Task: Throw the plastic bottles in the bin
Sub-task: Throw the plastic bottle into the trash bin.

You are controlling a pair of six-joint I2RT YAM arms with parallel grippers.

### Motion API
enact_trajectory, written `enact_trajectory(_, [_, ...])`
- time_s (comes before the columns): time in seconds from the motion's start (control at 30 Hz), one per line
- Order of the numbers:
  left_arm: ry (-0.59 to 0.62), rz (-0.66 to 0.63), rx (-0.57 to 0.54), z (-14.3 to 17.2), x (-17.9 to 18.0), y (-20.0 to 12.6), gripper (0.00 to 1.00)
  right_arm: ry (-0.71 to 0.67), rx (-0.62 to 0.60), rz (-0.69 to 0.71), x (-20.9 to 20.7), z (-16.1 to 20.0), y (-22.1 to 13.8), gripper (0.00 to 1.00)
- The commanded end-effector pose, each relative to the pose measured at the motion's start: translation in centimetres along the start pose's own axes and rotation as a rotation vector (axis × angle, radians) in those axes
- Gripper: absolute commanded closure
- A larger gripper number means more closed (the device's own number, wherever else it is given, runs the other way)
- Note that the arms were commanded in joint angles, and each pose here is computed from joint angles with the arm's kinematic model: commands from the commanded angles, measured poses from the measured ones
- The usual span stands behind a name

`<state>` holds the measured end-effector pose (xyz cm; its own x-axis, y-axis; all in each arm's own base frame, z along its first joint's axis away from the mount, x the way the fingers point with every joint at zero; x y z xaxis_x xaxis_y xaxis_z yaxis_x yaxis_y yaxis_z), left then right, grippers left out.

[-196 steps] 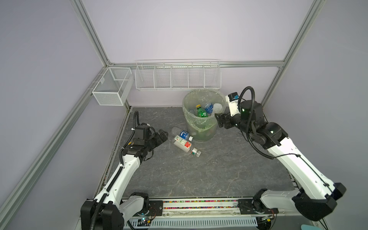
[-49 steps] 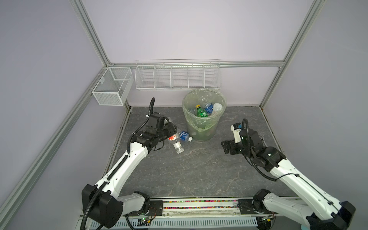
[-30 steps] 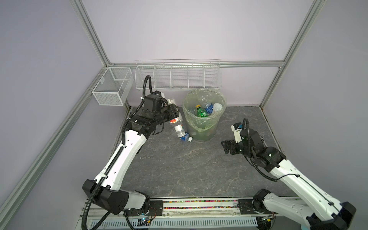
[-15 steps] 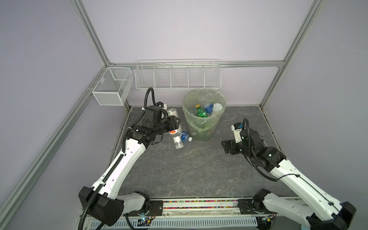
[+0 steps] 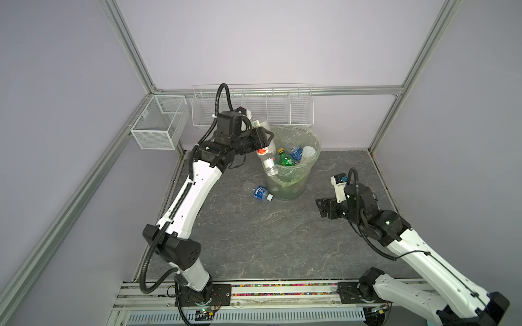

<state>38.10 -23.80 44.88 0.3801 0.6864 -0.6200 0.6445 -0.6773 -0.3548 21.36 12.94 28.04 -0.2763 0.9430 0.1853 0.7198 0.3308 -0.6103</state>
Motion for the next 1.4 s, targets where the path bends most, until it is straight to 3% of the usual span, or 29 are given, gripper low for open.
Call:
enact_trajectory(0.0, [-0.058, -0.011, 0.112, 0.4, 0.8, 3.8, 0.36, 0.004, -0.014, 0.012, -0.4, 0.2, -0.3, 0.12])
enact_trajectory(0.03, [-0.064, -0.005, 0.119, 0.2, 0.8, 4.6, 0.09, 0.006, -0.018, 0.014, -0.4, 0.1, -0.4, 0.12])
enact_trajectory(0.07, [-0.070, 0.011, 0.132, 0.0, 0.7, 5.5, 0.00, 0.010, -0.022, 0.014, -0.4, 0.1, -0.6, 0.12])
enact_trajectory(0.27, [-0.087, 0.098, 0.106, -1.1, -0.5, 6.1, 0.01, 0.030, -0.055, 0.015, -0.6, -0.2, -1.8, 0.12])
enact_trajectory(0.57, [-0.022, 0.150, 0.002, -2.8, -4.0, -0.7, 0.01, 0.028, -0.050, 0.019, -0.6, -0.4, -1.7, 0.12])
enact_trajectory(0.73, [0.018, 0.117, -0.004, -2.2, -3.9, -3.1, 0.01, 0.025, -0.035, 0.015, -0.4, -0.5, -1.2, 0.12])
enact_trajectory(0.97, [0.023, 0.008, 0.025, 0.2, -0.5, -4.7, 0.01, 0.007, 0.008, -0.023, 0.3, -0.2, -0.1, 0.12])
enact_trajectory(1.37, [-0.072, -0.146, 0.022, 3.7, 8.0, -7.9, 0.01, -0.106, 0.060, -0.124, 3.5, 0.5, 1.8, 0.12])
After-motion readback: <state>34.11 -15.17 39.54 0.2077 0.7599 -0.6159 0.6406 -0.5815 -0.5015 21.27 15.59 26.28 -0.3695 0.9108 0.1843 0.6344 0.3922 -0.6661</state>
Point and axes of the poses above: each gripper's point midway between its finger pads, its own y axis out along the fingers, its own x axis along the line the jaws close on, z = x × y, the point moved 7 cm from there along -y, back along the fingers, and after that the axes turned 1 degree about y, right-handed, at the moved point
